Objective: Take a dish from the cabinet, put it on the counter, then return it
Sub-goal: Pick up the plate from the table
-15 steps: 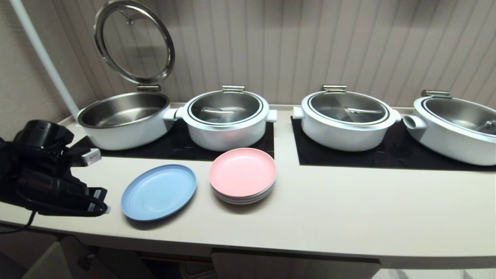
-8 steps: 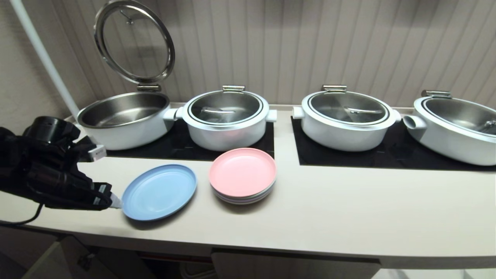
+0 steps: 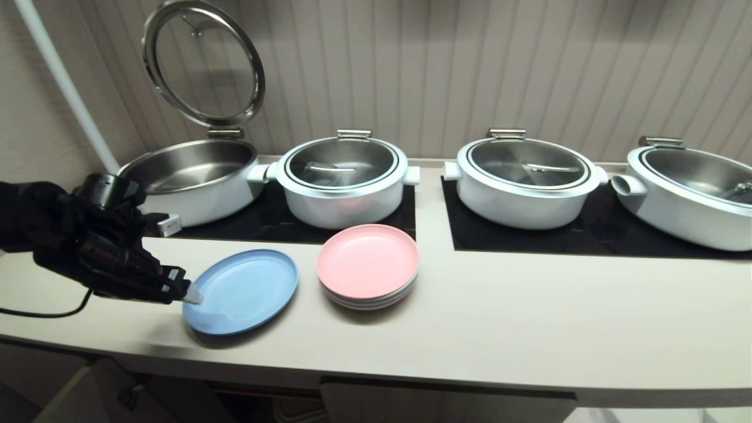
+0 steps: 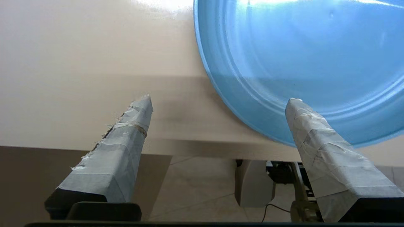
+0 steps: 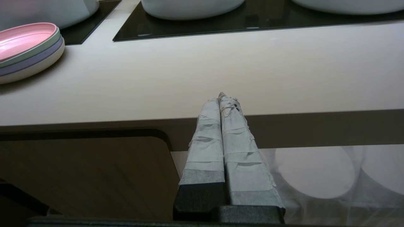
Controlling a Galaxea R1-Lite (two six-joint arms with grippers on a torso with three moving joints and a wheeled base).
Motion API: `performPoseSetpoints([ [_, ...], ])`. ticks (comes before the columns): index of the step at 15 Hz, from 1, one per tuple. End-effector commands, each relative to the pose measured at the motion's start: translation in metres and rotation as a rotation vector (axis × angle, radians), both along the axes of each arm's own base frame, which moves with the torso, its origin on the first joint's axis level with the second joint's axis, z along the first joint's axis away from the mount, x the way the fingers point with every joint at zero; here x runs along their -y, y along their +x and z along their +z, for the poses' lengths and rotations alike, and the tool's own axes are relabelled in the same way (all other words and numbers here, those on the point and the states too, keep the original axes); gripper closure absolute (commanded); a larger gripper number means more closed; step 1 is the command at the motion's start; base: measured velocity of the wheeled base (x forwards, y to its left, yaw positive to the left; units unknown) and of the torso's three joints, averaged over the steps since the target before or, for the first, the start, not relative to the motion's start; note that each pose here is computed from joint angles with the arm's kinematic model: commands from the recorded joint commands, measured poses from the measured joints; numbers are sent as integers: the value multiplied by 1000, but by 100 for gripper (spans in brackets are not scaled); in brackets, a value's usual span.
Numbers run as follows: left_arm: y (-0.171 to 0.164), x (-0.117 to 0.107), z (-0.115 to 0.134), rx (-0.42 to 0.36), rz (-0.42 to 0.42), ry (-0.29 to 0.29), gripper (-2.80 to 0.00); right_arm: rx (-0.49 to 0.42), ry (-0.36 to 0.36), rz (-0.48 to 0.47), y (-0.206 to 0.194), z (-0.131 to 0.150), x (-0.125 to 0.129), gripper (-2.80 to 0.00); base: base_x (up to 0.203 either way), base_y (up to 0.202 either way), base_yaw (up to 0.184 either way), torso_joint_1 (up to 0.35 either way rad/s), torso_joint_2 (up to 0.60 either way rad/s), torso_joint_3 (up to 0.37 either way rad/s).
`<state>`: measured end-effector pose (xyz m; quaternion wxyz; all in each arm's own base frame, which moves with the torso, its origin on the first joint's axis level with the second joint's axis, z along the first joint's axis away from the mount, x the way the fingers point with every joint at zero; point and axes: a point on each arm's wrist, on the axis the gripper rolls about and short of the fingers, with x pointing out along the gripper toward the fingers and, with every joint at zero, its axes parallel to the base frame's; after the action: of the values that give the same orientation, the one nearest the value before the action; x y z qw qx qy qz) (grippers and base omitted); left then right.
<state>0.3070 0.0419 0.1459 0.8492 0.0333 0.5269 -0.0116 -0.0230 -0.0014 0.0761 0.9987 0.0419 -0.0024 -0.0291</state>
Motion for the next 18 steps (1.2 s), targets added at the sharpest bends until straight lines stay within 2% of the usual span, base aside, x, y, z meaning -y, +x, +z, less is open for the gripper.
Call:
performPoseSetpoints([
  [1, 14, -2, -16, -44, 0, -1, -280, 1, -1, 0, 0, 0, 0, 0, 0, 0, 0, 0, 0, 0],
  [12, 31, -3, -35, -86, 1, -4, -280, 1, 1, 0, 0, 0, 0, 0, 0, 0, 0, 0, 0, 0],
  [18, 42, -4, -39, -80, 1, -4, -280, 1, 1, 0, 0, 0, 0, 0, 0, 0, 0, 0, 0, 0],
])
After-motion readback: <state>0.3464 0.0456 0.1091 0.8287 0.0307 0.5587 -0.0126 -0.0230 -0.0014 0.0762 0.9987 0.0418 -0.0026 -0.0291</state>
